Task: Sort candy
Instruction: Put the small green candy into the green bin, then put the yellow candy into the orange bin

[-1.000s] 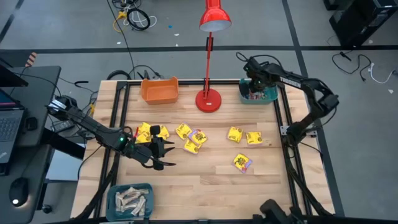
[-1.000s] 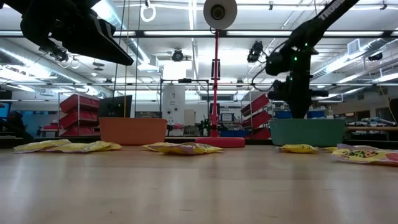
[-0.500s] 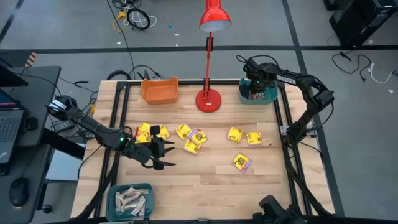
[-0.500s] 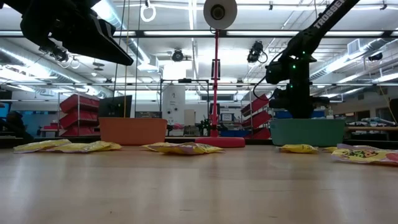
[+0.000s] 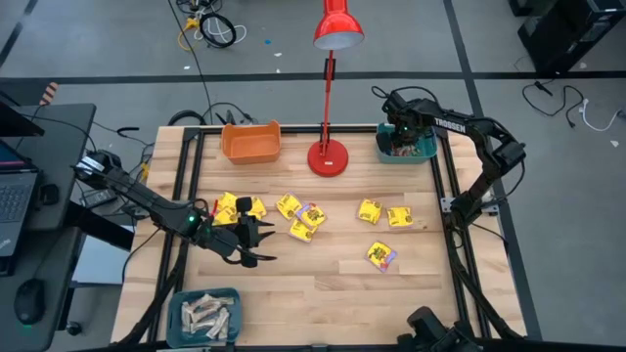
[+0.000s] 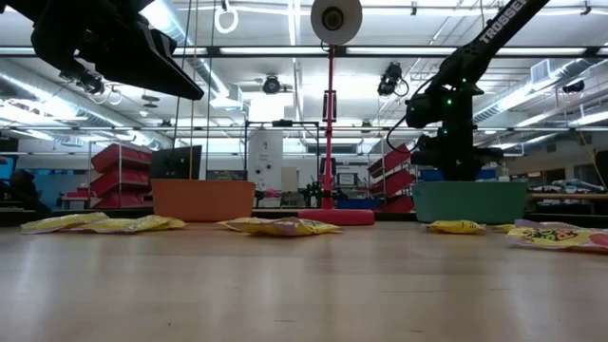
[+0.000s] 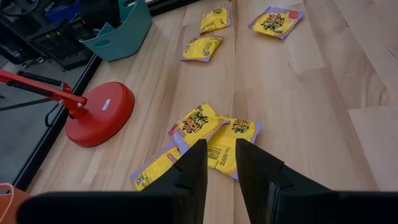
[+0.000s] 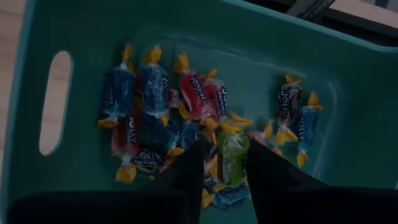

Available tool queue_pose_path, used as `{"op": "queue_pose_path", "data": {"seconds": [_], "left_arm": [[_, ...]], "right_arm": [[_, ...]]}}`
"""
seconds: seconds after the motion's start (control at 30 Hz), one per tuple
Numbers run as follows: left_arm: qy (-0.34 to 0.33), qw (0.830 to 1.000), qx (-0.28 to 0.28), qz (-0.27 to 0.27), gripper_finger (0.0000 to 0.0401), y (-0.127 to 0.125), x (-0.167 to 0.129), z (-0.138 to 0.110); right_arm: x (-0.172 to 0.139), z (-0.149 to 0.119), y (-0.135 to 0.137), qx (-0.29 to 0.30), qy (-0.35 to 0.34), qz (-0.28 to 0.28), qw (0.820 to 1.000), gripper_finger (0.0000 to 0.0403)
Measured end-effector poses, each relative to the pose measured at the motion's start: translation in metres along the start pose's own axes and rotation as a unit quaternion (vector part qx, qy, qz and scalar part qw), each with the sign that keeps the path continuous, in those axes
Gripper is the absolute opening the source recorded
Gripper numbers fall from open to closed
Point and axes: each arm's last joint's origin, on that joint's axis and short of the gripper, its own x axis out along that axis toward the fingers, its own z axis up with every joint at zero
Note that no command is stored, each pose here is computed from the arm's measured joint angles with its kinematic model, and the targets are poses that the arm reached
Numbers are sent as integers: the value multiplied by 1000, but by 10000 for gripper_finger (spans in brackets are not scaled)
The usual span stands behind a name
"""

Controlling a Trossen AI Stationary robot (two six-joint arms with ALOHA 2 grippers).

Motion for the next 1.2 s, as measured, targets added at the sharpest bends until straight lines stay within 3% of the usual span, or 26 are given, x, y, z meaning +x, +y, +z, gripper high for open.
{"op": "queue_pose_path", "data": {"seconds": [0.7, 0.83, 0.97, 1.07, 1.2], "left_arm": [[0, 1000, 0, 0, 88, 0, 0, 0], [0, 1000, 0, 0, 88, 0, 0, 0], [0, 1000, -1, 0, 88, 0, 0, 0], [0, 1000, -1, 0, 88, 0, 0, 0], [-2, 1000, -3, 0, 88, 0, 0, 0]], "right_arm": [[0, -1, 2, 4, 0, 1, 1000, 183], [-1, -2, 4, -5, 14, 29, 999, 203], [-1, -2, 2, -8, 5, 3, 1000, 216], [-10, -1, 0, -16, -11, 6, 1000, 216], [-44, 2, 0, -20, -70, 31, 997, 206]]}}
